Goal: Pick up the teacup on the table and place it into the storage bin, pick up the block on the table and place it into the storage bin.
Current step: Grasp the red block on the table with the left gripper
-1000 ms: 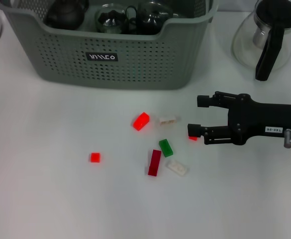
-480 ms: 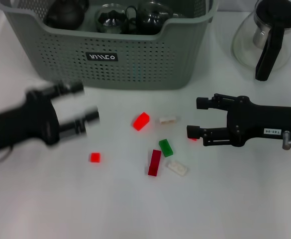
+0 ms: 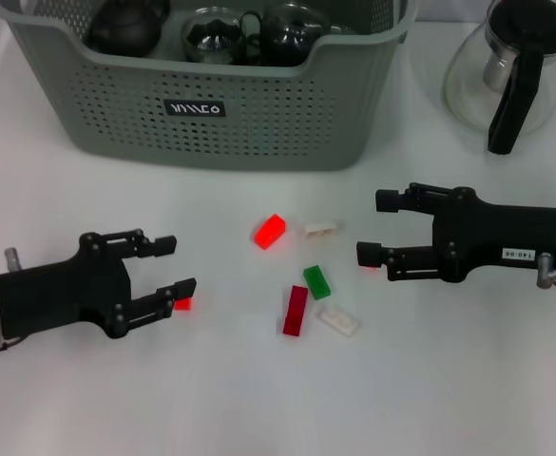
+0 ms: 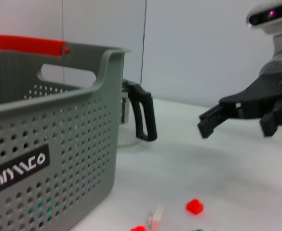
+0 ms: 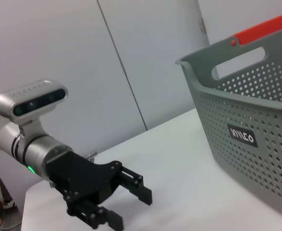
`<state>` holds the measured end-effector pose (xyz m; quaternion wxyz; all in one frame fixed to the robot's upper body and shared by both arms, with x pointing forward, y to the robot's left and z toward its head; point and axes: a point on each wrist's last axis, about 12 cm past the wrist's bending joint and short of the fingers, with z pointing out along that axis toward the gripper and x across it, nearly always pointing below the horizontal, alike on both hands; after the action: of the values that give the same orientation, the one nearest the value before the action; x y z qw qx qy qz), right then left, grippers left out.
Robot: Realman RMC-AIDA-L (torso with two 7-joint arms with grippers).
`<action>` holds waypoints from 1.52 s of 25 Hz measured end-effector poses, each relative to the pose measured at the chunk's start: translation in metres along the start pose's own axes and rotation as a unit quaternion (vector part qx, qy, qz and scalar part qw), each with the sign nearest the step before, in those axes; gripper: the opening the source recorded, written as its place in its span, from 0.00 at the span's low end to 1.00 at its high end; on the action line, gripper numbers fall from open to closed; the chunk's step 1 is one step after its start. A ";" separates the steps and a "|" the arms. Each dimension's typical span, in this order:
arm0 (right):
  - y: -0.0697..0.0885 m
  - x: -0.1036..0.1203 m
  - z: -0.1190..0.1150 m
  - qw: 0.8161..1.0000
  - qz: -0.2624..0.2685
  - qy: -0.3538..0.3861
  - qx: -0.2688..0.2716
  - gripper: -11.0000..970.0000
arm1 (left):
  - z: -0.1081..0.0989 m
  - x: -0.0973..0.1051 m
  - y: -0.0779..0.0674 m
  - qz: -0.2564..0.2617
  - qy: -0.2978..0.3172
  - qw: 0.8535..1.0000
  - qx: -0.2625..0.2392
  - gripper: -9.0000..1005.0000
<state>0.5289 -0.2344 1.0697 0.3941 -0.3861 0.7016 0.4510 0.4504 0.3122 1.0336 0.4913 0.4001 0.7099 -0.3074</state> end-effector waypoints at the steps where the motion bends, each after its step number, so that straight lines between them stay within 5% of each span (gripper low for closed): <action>1: 0.000 0.001 0.000 1.000 0.001 0.000 0.000 0.98 | 0.001 0.001 0.000 0.003 0.001 1.000 -0.001 0.65; 3: 0.000 0.001 -0.001 1.000 0.001 0.000 0.001 0.98 | 0.003 0.005 -0.001 0.022 0.007 1.000 -0.006 0.64; 8: 0.000 0.002 -0.002 1.000 0.002 0.001 0.002 0.98 | 0.007 0.014 -0.006 0.047 0.015 0.999 -0.008 0.44; 38: 0.000 0.001 -0.001 1.000 0.000 0.000 0.001 0.98 | 0.020 0.029 -0.007 0.049 0.076 0.996 -0.004 0.42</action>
<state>0.5284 -0.2350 1.0690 0.3943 -0.3856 0.7024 0.4500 0.4477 0.3004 0.9999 0.4524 0.4550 0.7255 -0.2491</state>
